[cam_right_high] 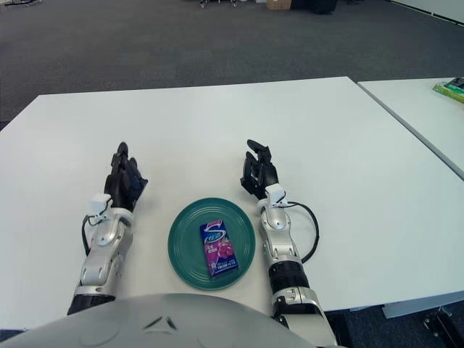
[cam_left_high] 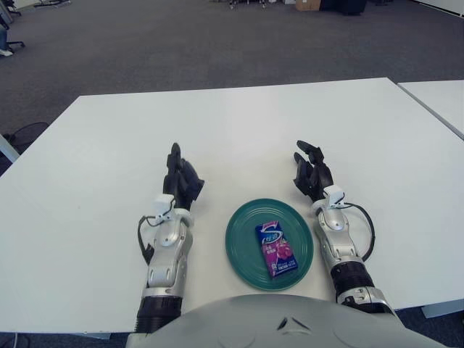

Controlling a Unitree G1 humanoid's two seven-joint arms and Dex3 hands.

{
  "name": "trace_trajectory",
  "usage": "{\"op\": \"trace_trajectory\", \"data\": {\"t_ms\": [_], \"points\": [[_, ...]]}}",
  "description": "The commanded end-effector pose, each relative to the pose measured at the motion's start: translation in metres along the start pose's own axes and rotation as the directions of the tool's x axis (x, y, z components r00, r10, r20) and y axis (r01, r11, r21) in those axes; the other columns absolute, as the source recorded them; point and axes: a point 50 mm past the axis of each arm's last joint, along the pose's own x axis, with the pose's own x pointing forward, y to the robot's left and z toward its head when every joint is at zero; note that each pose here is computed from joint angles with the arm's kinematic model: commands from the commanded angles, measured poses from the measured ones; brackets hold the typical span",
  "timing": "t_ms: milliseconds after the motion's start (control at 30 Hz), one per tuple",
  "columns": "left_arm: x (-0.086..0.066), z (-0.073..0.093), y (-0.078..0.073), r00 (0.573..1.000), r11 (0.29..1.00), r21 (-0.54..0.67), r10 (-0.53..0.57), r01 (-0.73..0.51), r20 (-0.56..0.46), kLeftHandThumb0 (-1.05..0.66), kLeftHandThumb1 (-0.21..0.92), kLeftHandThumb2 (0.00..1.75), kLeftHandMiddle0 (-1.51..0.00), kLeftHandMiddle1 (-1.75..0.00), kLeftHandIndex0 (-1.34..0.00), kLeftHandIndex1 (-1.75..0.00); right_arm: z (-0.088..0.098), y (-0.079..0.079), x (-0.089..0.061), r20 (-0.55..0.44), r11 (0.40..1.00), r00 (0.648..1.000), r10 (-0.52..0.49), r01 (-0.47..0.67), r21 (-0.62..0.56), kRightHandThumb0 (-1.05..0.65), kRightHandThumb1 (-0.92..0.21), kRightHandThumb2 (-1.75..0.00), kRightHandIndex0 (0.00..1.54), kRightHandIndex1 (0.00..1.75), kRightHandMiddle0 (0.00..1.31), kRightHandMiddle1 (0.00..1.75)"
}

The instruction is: Put the gum into the plate.

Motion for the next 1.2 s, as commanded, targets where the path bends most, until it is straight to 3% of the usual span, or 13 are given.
{"op": "trace_trajectory", "data": {"t_ms": [0,667,967,1067,1167], "points": [[-0.007,-0.005,-0.009,1.000,1.000,0.009,-0.020,0.020,0.004,-1.02,0.92,1.03,0.00,0.00,0.00,0.00,-0.040,-0.009,-0.023,-0.216,0.999,0.975,-0.043,0.044,-0.003,-0.54,-0.92,-0.90,0.27,0.00,0.00,0.62],[-0.021,-0.013,0.002,0.999,0.999,0.030,-0.026,0.027,-0.032,-1.00,0.92,1.06,0.00,0.00,-0.01,-0.01,-0.042,-0.008,-0.028,-0.182,0.999,0.983,-0.032,0.034,0.010,-0.58,-0.92,-0.97,0.18,0.00,0.00,0.47],[-0.040,-0.019,0.006,0.998,0.998,-0.011,-0.064,0.064,-0.016,-1.02,0.92,1.02,-0.03,-0.01,-0.05,-0.03,-0.043,-0.010,-0.039,-0.111,1.000,0.994,-0.023,0.022,-0.005,-0.60,-0.92,-0.96,0.16,0.00,0.00,0.45],[-0.044,-0.020,0.008,0.997,0.997,-0.028,-0.075,0.075,-0.002,-1.03,0.92,1.00,-0.06,-0.02,-0.09,-0.07,-0.043,-0.010,-0.042,-0.101,1.000,0.994,-0.027,0.026,-0.010,-0.62,-0.92,-0.96,0.15,0.00,0.00,0.45],[-0.047,-0.021,0.009,0.997,0.996,-0.046,-0.078,0.079,0.014,-1.03,0.92,0.98,-0.12,-0.02,-0.03,-0.35,-0.044,-0.010,-0.045,-0.095,0.999,0.995,-0.031,0.030,-0.012,-0.63,-0.92,-0.96,0.15,0.00,0.00,0.44]]}}
